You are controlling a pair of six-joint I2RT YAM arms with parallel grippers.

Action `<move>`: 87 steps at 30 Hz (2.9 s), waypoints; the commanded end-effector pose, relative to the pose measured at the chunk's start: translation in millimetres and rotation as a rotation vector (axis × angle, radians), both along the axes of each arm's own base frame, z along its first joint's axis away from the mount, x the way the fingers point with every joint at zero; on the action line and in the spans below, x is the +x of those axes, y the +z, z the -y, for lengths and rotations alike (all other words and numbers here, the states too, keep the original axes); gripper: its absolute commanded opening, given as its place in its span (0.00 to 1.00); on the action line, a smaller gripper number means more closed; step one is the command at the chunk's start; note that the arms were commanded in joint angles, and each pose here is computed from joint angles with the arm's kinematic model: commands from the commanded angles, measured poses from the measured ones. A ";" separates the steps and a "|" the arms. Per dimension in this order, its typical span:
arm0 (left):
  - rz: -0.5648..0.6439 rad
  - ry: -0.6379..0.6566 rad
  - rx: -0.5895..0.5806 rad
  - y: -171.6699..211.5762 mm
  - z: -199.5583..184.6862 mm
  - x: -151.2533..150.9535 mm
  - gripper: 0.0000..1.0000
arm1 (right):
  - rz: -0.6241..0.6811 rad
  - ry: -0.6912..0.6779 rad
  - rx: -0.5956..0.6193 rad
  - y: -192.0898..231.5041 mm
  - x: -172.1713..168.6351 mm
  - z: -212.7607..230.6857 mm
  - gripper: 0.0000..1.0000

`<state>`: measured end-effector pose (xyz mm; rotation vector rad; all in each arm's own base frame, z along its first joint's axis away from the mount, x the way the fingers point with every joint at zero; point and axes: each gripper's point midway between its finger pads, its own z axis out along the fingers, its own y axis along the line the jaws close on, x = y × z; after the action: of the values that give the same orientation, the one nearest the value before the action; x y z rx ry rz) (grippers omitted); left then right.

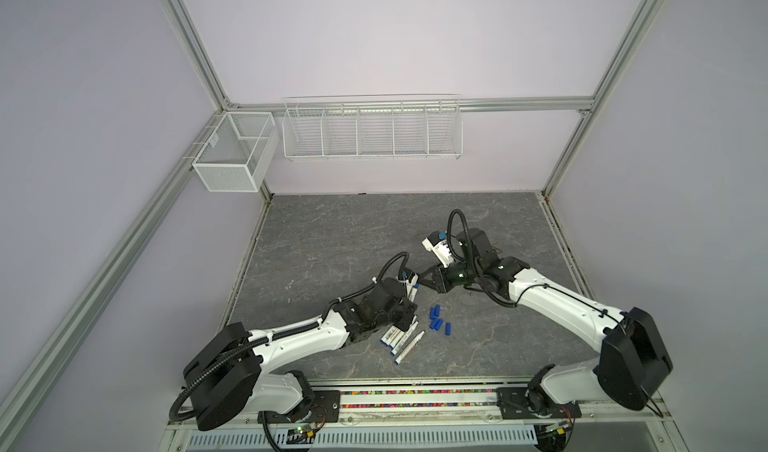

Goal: Insert the pens into the pen caps
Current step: 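Open the right gripper and draw it back from the capped marker, then grasp the capped marker below the cap with the right gripper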

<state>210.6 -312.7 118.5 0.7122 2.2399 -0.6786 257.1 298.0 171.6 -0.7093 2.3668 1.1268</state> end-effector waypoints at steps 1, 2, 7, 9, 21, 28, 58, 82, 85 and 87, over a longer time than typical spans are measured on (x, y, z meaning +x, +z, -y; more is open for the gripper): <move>0.360 0.140 -0.497 178.3 17.2 50.2 0.00 | -0.386 -0.055 -0.311 -94.6 -57.4 61.3 0.07; 0.349 0.140 -0.497 175.4 17.2 49.6 0.00 | -0.397 -0.067 -0.310 -99.3 -59.6 65.0 0.07; 0.292 0.116 -0.506 154.5 21.8 44.1 0.00 | -0.343 -0.070 -0.227 -83.7 -50.4 54.8 0.07; 0.254 0.121 -0.514 144.4 23.4 42.8 0.00 | -0.327 -0.064 -0.202 -77.7 -48.1 51.4 0.07; 0.176 0.165 -0.488 109.0 28.3 45.4 0.00 | 0.002 -0.196 -0.094 -1.1 -15.3 59.4 0.34; 0.145 0.171 -0.434 89.7 37.7 48.0 0.00 | 0.167 -0.255 -0.005 45.6 -2.4 57.1 0.53; 0.174 0.119 -0.430 94.7 46.3 37.8 0.00 | 0.153 -0.245 0.074 43.3 15.7 7.2 0.35; 0.135 0.128 -0.355 76.2 49.4 41.0 0.48 | 0.053 -0.494 -0.110 1.1 46.2 59.4 0.12; 0.123 0.130 -0.331 70.7 50.3 41.9 0.54 | 0.000 -0.595 -0.189 -17.1 55.8 88.4 0.12; 0.117 0.132 -0.320 67.3 50.7 42.4 0.56 | -0.026 -0.643 -0.239 -29.2 60.1 105.1 0.12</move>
<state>251.1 -359.4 185.8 0.4259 1.9752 -0.8954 314.4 219.8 160.0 -0.0976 2.4144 0.7126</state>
